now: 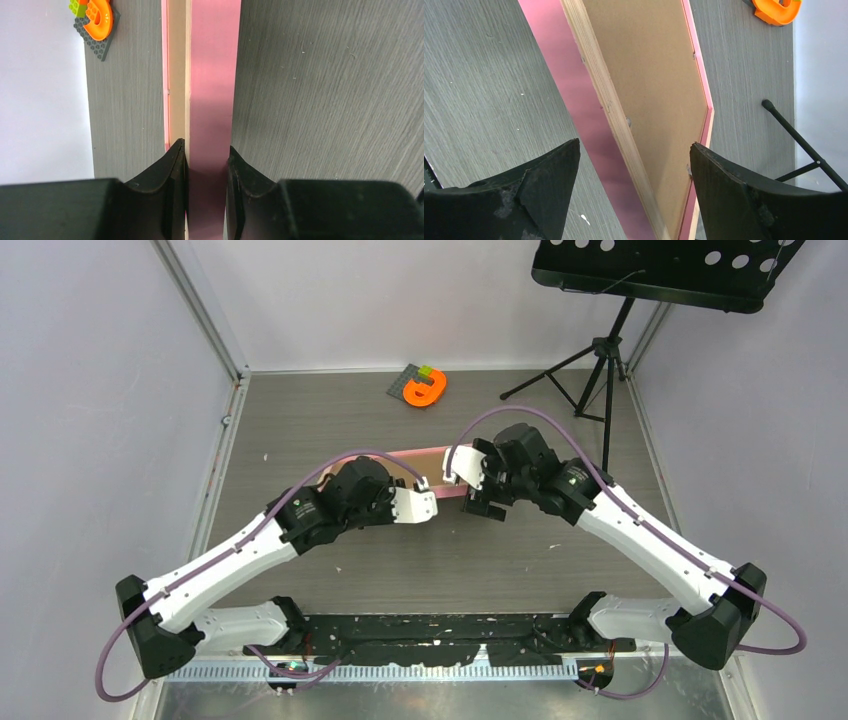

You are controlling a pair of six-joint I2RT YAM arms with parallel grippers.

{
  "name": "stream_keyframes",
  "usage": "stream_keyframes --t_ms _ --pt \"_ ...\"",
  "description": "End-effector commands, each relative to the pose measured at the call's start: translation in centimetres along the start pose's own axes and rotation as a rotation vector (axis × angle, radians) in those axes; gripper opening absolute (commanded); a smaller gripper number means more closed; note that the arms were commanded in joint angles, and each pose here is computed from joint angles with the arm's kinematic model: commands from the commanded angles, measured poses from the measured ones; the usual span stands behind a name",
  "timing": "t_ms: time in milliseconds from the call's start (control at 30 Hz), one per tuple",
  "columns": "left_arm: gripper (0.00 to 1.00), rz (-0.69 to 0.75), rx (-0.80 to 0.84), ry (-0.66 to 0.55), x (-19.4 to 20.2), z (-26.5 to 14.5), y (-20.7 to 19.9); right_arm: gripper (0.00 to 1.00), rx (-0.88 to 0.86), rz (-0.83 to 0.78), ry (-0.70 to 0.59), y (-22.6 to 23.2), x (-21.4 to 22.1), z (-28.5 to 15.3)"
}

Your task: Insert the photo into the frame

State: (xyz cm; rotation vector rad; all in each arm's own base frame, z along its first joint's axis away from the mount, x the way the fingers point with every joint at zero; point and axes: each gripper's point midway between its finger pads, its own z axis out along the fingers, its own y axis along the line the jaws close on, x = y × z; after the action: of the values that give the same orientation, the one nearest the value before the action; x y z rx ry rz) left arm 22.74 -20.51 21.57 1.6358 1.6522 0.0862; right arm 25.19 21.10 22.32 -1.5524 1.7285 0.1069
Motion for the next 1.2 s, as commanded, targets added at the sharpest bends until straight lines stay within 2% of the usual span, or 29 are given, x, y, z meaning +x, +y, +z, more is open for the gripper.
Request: stream_keyframes --t_ms 0,400,467,567,667,800,833,900,967,1033,1100,1167 --pt "0.00 -0.041 -0.038 -0.121 -2.2 -2.1 1.5 0.86 0.052 -0.055 -0.094 -0.9 -1.9 0.0" --pt "0.00 -0.071 -0.005 -0.143 -2.2 -2.4 1.1 0.79 0.055 -0.092 -0.120 -0.5 -2.5 1.3" --pt "0.00 -0.074 -0.005 -0.142 -2.2 -2.4 1.1 0.72 0.054 -0.100 -0.120 -0.4 -2.6 1.5" --pt "0.00 -0.079 -0.007 -0.143 -2.1 -2.5 1.2 0.54 0.050 -0.109 -0.120 -0.3 -2.9 1.7" --pt "0.00 -0.086 -0.015 -0.150 -2.1 -2.6 1.4 0.41 0.048 -0.116 -0.119 -0.3 -3.1 1.6" --pt "0.00 -0.096 -0.025 -0.155 -2.2 -2.8 1.8 0.20 0.043 -0.118 -0.121 -0.3 -3.5 1.1" --pt "0.03 -0.097 -0.031 -0.155 -2.2 -2.8 1.9 0.12 0.042 -0.121 -0.122 -0.3 -3.6 1.0" --pt "0.30 -0.107 -0.055 -0.162 -2.2 -2.9 2.4 0.06 0.045 -0.121 -0.126 -0.5 -3.8 0.7" --pt "0.61 -0.115 -0.084 -0.167 -2.2 -2.9 2.9 0.06 0.045 -0.123 -0.131 -0.5 -4.0 0.4" --pt "0.80 -0.124 -0.120 -0.171 -2.2 -3.1 3.7 0.06 0.041 -0.124 -0.135 -0.5 -4.2 0.1" --pt "0.96 -0.137 -0.159 -0.173 -2.1 -3.5 4.6 0.06 0.037 -0.124 -0.136 -0.5 -4.3 -0.2" --pt "1.00 -0.150 -0.188 -0.179 -2.0 -4.2 5.4 0.06 0.029 -0.120 -0.138 -0.5 -4.5 -0.5"
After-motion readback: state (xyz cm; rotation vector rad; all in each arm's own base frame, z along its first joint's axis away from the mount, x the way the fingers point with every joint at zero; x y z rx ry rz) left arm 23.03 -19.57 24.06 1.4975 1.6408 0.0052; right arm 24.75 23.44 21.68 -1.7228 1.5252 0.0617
